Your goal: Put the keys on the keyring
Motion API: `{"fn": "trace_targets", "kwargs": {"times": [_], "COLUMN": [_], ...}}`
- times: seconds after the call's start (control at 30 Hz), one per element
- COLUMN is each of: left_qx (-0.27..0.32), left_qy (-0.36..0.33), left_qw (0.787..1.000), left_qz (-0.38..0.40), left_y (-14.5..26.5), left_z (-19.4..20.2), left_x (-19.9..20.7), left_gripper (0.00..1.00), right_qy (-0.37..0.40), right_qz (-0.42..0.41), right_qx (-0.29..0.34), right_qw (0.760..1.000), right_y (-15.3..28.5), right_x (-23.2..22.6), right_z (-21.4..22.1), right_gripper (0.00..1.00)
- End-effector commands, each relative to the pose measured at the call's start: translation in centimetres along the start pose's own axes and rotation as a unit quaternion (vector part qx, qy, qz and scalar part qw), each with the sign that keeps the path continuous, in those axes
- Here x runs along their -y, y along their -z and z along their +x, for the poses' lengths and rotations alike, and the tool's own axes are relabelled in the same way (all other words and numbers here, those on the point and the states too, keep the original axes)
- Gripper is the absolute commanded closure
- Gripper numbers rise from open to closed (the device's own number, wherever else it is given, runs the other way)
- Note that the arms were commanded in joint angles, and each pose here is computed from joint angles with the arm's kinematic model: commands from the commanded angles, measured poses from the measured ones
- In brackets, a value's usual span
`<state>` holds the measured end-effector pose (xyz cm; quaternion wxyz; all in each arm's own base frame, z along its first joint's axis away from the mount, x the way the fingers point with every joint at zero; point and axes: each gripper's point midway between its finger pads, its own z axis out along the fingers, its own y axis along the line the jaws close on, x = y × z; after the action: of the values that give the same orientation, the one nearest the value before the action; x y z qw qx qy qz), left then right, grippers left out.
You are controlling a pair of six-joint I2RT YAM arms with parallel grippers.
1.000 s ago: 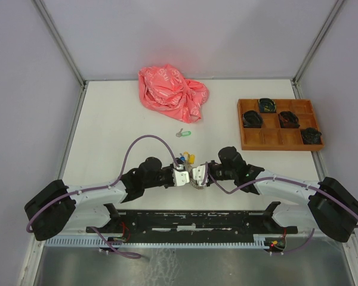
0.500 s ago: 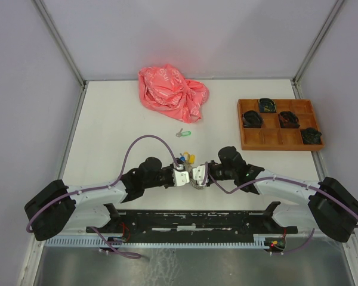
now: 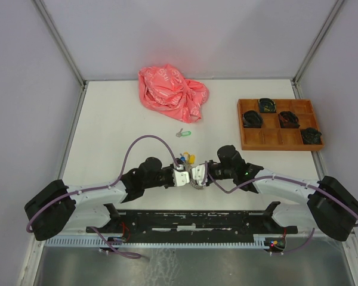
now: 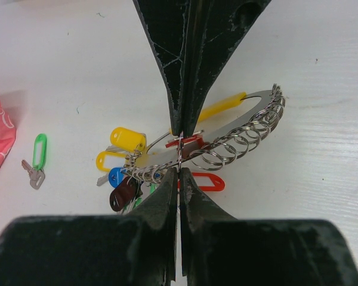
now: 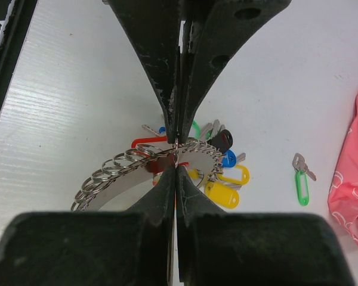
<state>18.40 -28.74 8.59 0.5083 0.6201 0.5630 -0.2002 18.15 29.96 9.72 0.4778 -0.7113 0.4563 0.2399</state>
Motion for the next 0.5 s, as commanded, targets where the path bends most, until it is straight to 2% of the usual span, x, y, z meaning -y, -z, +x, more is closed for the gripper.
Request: {"fn": "trace_targets", "kwargs": {"times": [0.0,0.47], "left_qx": [0.046,0.046], "left_qy": [-0.011,-0.012], "left_qw": [0.999,0.999], "left_qz": [-0.017,-0.016], "left_y": [-0.17,-0.14], "left_z": [-2.61,-2.56], "left_x": [-1.09,-1.05], "left_gripper": [0.97,0.97], "right_qy": [0.013,0.015], "right_qz": [0.016,0.011], "right_qx": [0.012,0.001], "right_qw": [1.000,1.000], "right_y": [0.21,0.79], "right_x": [1.25,0.78], "right_z": [-1.34,-1.10], "right_gripper": [0.99,0.99]}}
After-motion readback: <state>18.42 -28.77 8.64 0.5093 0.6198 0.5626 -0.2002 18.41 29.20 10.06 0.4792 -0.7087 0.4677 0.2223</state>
